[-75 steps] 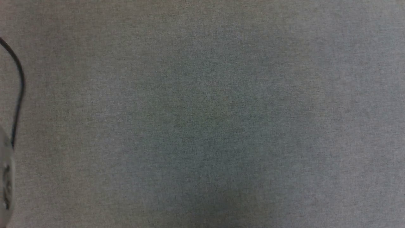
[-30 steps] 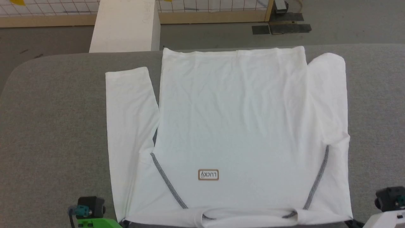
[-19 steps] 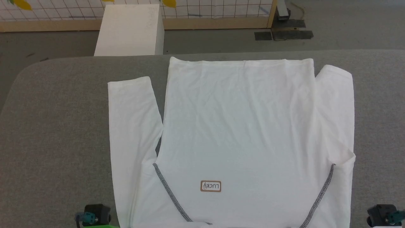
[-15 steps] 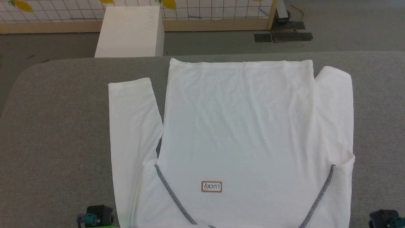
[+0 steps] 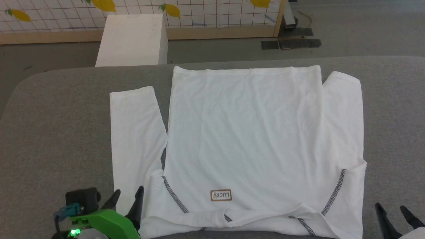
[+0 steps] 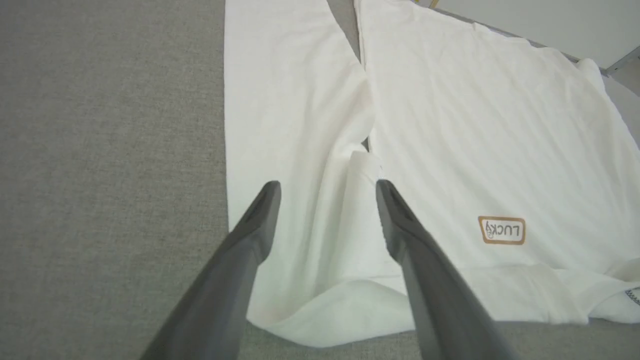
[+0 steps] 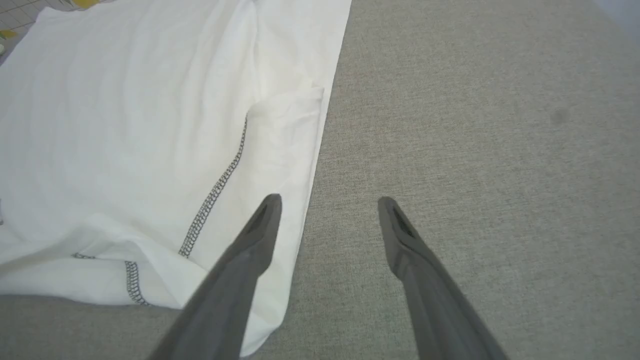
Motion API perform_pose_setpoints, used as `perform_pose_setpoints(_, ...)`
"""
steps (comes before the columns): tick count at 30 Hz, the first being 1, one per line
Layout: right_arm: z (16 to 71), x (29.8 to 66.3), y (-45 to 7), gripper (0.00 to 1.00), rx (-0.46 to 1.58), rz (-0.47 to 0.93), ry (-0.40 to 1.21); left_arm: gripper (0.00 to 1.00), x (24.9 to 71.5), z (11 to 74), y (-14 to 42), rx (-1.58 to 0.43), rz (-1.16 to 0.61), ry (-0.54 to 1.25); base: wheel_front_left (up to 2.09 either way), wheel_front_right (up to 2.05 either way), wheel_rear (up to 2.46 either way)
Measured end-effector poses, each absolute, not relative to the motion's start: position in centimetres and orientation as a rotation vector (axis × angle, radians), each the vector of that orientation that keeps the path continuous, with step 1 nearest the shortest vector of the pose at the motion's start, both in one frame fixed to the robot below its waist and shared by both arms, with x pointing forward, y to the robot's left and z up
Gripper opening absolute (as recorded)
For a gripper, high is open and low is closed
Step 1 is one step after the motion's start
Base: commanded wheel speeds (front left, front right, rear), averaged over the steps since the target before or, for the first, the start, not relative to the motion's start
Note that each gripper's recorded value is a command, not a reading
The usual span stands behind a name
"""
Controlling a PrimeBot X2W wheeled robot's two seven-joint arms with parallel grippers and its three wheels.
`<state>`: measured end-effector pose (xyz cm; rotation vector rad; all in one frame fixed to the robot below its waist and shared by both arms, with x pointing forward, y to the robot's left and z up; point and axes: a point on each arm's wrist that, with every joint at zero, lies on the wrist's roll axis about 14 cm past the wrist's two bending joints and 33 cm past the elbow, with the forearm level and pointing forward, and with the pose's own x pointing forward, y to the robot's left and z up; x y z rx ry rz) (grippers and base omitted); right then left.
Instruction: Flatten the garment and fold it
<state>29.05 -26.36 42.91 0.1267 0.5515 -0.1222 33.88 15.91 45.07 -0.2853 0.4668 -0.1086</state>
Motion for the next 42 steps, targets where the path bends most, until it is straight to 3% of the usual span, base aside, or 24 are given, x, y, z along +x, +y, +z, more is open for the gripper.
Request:
perform_pose_setpoints(9, 47.7, 31.2, -26.5, 1.00, 0.116, -0.133, 0.285, 1.00, 38.6, 48.8, 17.6, -0.171, -0.082, 0.247, 0.00, 0.00, 0.00)
perform_pose_setpoints(19, 50.1, 37.0, -24.2, 1.00, 0.112, -0.068, 0.052, 1.00, 48.8, 50.8, 20.3, 0.097, -0.060, 0.121, 0.00, 0.00, 0.00)
perform_pose_setpoints(28, 46.7, 40.1, -23.3, 1.00, 0.138, -0.051, 0.095, 1.00, 55.4, 44.9, 23.3, 0.155, -0.008, 0.400, 0.00, 0.00, 0.00)
perform_pose_setpoints(35, 44.4, 40.4, -24.1, 1.00, 0.137, -0.076, 0.148, 1.00, 56.3, 38.9, 23.6, 0.064, 0.035, 0.669, 0.00, 0.00, 0.00)
perform_pose_setpoints(42, 43.3, 39.9, -25.2, 1.00, 0.123, -0.109, 0.183, 1.00, 57.1, 37.5, 22.9, -0.012, 0.061, 0.741, 0.00, 0.00, 0.00)
